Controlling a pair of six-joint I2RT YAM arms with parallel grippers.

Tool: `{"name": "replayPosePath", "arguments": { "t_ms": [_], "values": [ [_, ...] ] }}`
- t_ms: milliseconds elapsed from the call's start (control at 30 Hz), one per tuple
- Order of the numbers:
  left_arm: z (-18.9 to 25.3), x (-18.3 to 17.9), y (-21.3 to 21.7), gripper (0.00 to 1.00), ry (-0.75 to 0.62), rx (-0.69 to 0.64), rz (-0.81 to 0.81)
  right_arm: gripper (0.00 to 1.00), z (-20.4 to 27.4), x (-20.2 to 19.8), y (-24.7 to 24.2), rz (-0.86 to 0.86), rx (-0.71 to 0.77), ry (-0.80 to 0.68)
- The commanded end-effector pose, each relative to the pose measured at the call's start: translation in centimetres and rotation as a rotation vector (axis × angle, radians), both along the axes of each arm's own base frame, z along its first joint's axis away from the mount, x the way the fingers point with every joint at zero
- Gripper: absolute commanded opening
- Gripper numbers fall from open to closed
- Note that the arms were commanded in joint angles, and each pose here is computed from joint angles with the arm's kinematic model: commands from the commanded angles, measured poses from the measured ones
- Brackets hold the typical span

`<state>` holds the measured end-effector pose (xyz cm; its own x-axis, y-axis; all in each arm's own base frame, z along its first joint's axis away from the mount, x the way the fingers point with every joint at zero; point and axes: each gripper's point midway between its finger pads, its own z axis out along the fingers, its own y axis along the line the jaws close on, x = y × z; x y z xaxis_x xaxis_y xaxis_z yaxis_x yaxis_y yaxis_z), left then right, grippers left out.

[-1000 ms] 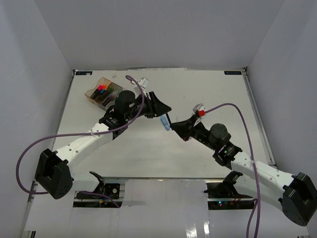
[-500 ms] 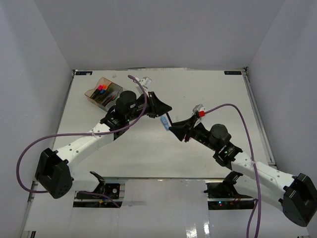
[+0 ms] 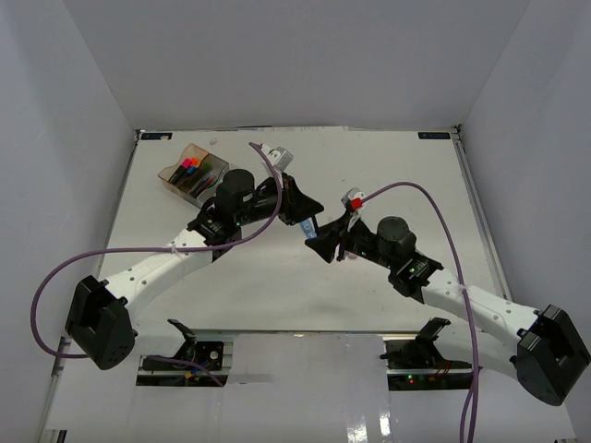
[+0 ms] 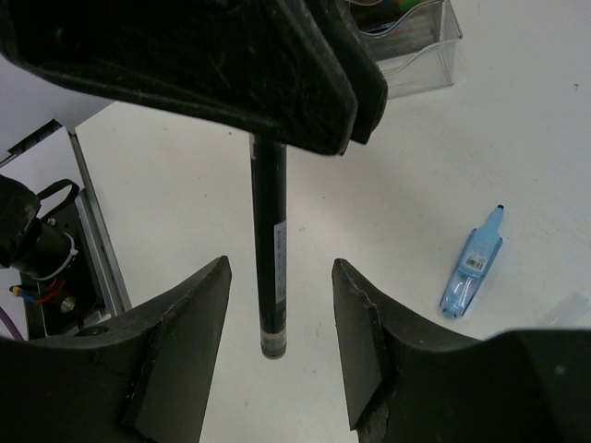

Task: Sort the stationery into containers
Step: Pick up the pen from the center of the board.

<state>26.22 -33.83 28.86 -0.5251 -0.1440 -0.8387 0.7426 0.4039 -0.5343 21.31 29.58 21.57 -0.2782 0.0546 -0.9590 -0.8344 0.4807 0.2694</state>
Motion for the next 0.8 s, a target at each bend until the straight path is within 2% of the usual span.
{"name": "replayPosePath", "arguments": {
  "t_ms": [0, 333, 500, 600, 633, 733, 767],
  "values": [
    [1.5, -1.6, -0.3, 0.12, -0.095, -0.019, -0.082, 0.54, 2.7, 0.1, 1.1, 0.044, 0.029, -0.070],
    [2.4, -1.9, -0.5, 0.11, -0.127, -0.028, -0.112, 0.40, 2.8, 0.7, 1.9, 0.059, 0.020, -0.084],
    [2.6, -2.0, -0.5, 0.11, -0.137, -0.029, -0.120, 0.27, 2.7, 0.7, 1.8, 0.059, 0.008, -0.089],
    [2.8, -1.9, -0.7, 0.11, -0.137, -0.029, -0.123, 0.14, 2.6, 0.7, 1.7, 0.056, 0.006, -0.090],
    [2.7, -1.9, -0.7, 0.17, -0.134, -0.027, -0.125, 0.09, 2.4, 0.6, 1.6, 0.055, 0.003, -0.088],
    [2.9, -1.8, -0.7, 0.34, -0.131, -0.030, -0.123, 0.08, 1.9, 0.7, 1.5, 0.049, -0.006, -0.083],
    [3.0, -1.7, -0.6, 0.48, -0.130, -0.029, -0.112, 0.08, 1.7, 0.6, 1.5, 0.049, -0.008, -0.079]
  ]
}}
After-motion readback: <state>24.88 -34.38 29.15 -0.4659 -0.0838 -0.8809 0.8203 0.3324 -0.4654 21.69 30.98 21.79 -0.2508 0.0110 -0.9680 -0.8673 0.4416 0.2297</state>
